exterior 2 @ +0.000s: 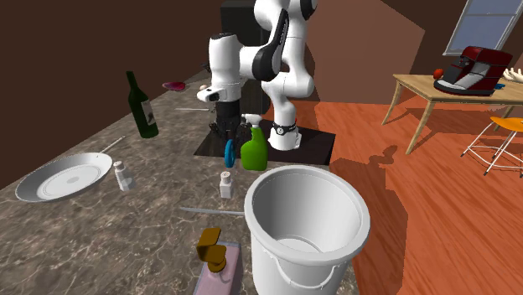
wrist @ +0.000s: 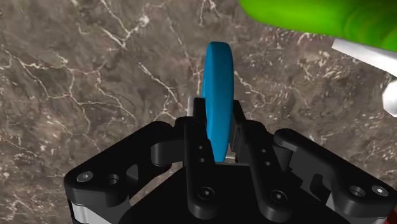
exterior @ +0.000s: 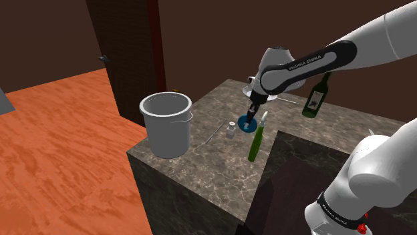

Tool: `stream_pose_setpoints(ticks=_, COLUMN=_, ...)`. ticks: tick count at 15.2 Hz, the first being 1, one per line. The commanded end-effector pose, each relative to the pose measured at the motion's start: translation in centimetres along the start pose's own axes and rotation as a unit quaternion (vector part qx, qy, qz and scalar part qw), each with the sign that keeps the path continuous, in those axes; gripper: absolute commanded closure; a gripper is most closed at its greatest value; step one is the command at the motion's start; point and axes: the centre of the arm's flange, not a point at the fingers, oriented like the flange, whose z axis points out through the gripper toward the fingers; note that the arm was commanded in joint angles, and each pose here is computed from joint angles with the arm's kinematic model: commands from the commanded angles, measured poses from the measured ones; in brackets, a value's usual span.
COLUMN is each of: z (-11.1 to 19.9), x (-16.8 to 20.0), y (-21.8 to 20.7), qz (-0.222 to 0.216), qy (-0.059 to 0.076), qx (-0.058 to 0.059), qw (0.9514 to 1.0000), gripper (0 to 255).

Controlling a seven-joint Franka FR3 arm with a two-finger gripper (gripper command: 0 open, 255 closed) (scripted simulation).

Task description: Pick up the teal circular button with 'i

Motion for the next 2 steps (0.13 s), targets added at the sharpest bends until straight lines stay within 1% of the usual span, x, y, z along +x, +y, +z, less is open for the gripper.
stream_pose_setpoints(ticks=1, z=-0.56, x=0.08, y=-0.03, qz=0.000, qy=0.000, qx=0.000, qw=1.0000, gripper=255)
stream_pose_setpoints(ticks=2, z=-0.56, x=0.08, y=-0.03, qz=0.000, qy=0.000, qx=0.000, qw=1.0000, gripper=255)
